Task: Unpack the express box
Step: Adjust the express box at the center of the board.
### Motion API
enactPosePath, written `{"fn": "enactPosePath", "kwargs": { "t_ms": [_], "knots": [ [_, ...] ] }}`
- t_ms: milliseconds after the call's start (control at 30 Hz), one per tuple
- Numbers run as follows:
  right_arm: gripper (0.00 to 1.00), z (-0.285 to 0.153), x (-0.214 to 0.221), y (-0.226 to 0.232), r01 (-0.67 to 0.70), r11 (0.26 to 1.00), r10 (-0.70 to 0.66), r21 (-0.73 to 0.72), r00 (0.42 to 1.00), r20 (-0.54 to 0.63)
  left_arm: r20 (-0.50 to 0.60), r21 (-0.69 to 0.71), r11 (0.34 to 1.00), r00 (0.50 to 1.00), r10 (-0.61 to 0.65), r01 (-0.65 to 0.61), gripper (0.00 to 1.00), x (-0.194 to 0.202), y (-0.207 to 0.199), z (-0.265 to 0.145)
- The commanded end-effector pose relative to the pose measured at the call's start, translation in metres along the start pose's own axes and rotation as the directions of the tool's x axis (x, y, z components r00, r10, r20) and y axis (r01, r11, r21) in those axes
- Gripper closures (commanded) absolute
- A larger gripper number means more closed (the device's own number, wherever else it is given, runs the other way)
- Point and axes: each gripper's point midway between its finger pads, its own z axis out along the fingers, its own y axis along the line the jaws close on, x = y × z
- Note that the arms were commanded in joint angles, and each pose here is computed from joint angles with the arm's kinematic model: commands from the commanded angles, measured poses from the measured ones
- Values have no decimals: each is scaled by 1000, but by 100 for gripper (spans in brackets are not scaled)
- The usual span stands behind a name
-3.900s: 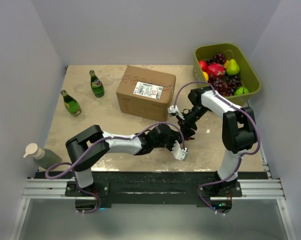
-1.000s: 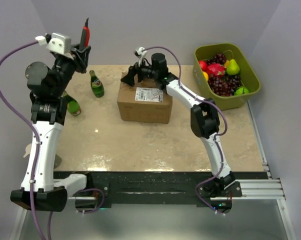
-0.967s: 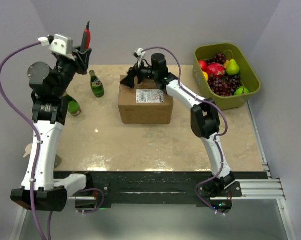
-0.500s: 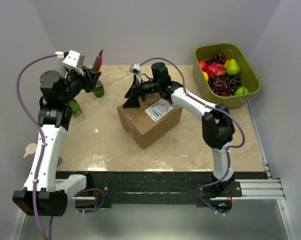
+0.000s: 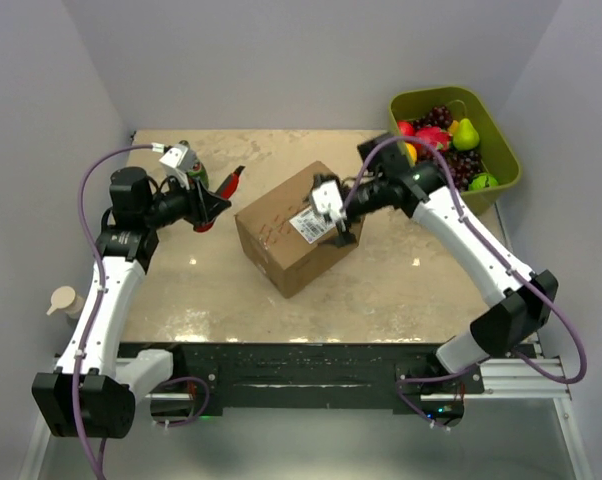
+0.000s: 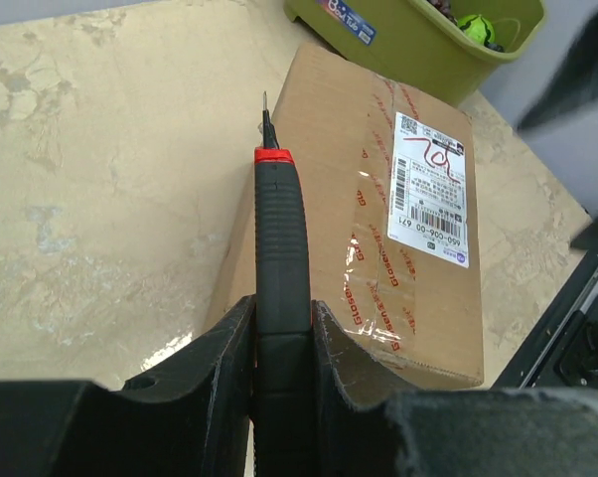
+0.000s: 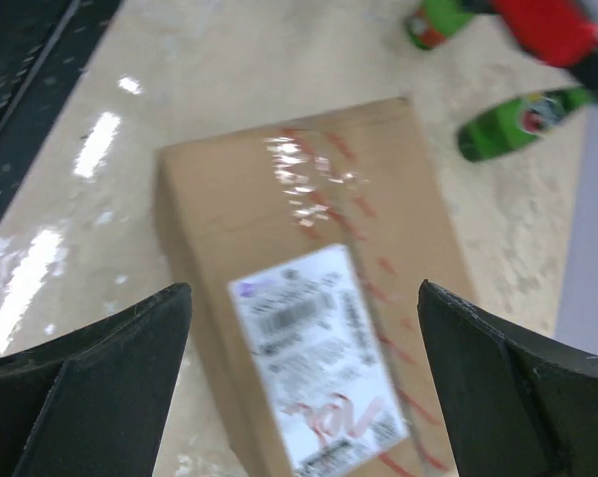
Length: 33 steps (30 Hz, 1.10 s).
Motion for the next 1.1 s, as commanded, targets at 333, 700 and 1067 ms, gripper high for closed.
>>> {"fn": "enactPosePath", "kwargs": {
  "t_ms": [333,700,1067],
  "knots": [
    [6,87,67,-5,-187,947,215,261,973,-82,19,-27,992,993,120,-120,100,-5,-9,-21],
    [9,74,120,15,-498,703,617,508,782,-87,-79,135,991,996,34,-23,100,5,-13,0],
    [2,11,11,-145,-429,761,400,487,901,167,-92,89,994,995,-49,57,100,-6,9,10]
  ]
}}
